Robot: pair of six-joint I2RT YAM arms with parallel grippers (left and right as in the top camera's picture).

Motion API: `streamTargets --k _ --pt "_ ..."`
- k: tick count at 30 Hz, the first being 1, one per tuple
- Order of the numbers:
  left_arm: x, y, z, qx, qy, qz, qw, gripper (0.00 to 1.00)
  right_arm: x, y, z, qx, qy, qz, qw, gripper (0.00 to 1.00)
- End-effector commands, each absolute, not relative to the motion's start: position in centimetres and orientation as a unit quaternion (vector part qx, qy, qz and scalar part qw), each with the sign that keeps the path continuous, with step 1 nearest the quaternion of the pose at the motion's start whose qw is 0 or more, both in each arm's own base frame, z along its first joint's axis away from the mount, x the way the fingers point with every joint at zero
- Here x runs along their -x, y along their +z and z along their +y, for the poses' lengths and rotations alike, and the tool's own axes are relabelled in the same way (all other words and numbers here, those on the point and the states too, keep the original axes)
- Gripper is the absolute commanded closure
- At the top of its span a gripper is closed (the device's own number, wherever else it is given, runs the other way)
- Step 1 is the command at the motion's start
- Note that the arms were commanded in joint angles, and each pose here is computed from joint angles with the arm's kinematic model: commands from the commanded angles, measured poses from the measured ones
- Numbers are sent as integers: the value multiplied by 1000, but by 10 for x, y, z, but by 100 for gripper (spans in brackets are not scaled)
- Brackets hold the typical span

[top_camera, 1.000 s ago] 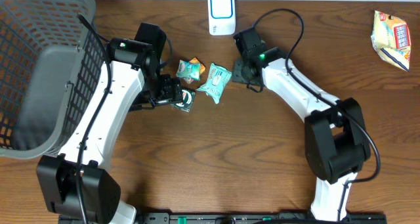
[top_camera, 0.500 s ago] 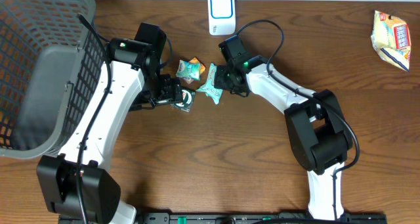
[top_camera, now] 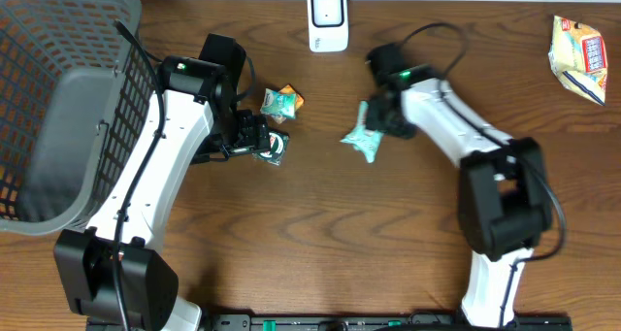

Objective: Scan the item barcode

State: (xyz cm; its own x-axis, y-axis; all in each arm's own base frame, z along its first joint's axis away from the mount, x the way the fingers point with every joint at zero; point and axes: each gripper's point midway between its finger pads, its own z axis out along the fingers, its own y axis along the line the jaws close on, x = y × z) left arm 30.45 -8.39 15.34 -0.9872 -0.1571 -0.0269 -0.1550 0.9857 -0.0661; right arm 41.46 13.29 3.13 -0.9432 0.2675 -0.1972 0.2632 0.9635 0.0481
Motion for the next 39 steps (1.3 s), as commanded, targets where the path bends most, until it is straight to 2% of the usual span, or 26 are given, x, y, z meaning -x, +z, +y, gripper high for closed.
streamTargets --k 1,4,10,13,17,24,27,30,33,36,39 --pt "-305 155 -84 75 -31 997 17 2 -422 81 116 -101 2 982 158 45" --pt "-306 155 -84 75 -31 997 17 2 -421 103 125 -70 24 982 176 40" --pt "-306 155 -84 75 -31 997 17 3 -414 109 152 -38 27 981 188 41" --pt "-305 155 -84 75 -31 997 17 2 -411 99 160 -43 -18 979 198 46" --pt "-306 155 -84 75 -31 997 17 2 -410 82 159 -66 -124 962 234 33" --pt "-305 155 -84 75 -31 997 17 2 -409 27 171 -41 -175 959 219 29" --pt "-306 155 -84 75 -31 997 17 3 -407 13 170 -36 -184 960 207 34" --pt "-305 155 -84 75 -31 997 17 2 -406 11 168 -36 -186 960 204 46" --pt "-306 155 -84 75 -31 997 17 2 -406 11 168 -19 -189 961 201 68" --pt "-306 155 -84 75 -31 997 17 2 -402 12 167 -13 -192 963 191 81" --pt "-305 155 -84 75 -31 997 17 2 -400 24 166 -14 -186 965 186 85"
